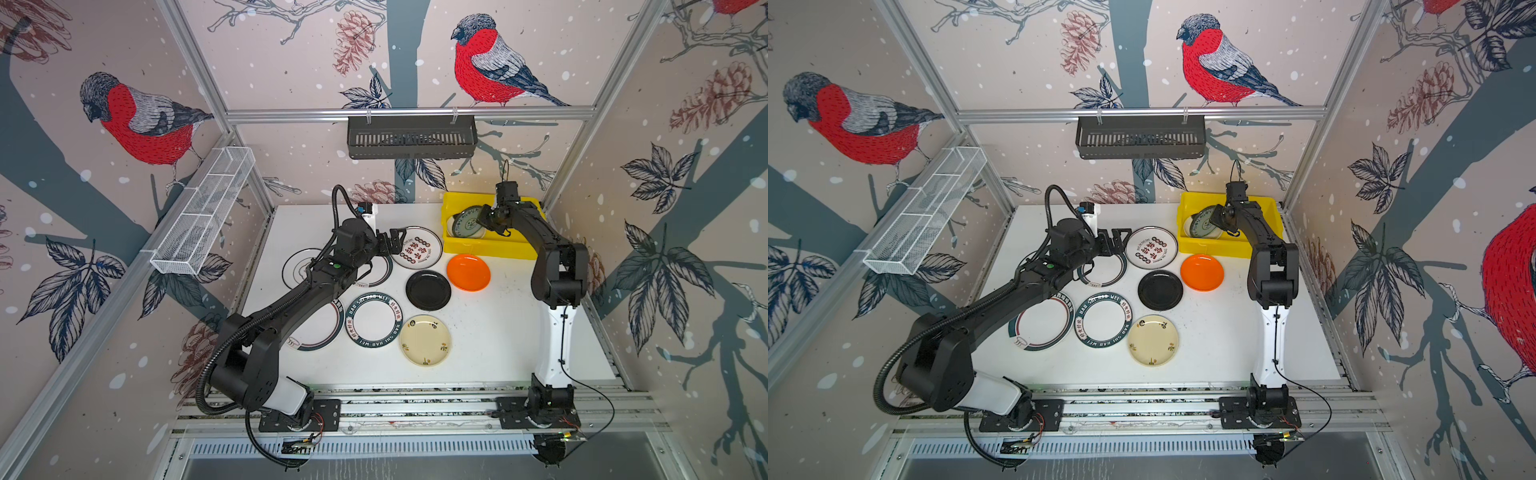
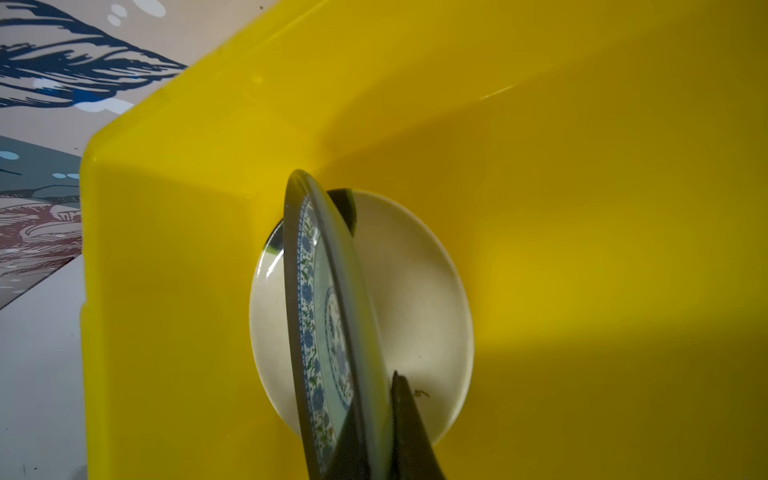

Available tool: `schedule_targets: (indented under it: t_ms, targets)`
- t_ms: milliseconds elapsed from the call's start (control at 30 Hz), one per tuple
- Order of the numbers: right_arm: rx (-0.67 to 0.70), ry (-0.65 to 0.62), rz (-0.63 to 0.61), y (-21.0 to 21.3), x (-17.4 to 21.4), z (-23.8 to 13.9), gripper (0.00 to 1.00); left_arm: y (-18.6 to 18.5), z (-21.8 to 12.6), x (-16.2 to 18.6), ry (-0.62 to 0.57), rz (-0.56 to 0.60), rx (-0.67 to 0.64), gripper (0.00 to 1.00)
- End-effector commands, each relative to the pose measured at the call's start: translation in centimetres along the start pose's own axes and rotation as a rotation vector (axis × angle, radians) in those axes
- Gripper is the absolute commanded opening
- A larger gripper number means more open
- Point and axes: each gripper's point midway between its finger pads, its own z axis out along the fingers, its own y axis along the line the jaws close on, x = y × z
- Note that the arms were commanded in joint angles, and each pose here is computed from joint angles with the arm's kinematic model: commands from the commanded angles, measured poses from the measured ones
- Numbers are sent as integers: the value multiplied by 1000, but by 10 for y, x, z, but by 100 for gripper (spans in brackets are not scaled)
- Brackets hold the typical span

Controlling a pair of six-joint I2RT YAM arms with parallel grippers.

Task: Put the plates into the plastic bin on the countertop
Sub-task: 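Carry the floral plate into the yellow bin and lower it, then open the right gripper and withdraw it from the yellow bin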

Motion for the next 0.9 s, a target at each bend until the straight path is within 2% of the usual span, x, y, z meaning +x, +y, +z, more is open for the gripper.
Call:
schedule_targets:
  t_ms: [0, 167, 433, 533, 667, 800, 867]
  targets:
    - [16, 34, -28, -3, 7, 8, 1, 4, -1, -5, -25, 13, -21, 98]
    - [49, 52, -16, -15, 5, 17, 5, 12, 5, -11, -31, 12, -56, 98]
    - [102, 103, -41, -29, 22, 26, 12, 15, 8, -22, -72, 7, -73, 98]
    - [105, 111, -49, -31, 26, 25, 21, 15, 12, -22, -63, 10, -72, 98]
    - [90, 129, -36, -30, 33, 25, 42, 17, 14, -20, -58, 2, -74, 98]
    - [71, 113, -38, -24, 32, 18, 56, 15, 13, -19, -55, -3, -64, 98]
    - [55, 101, -48, -18, 28, 11, 67, 15, 12, -19, -55, -5, -64, 98]
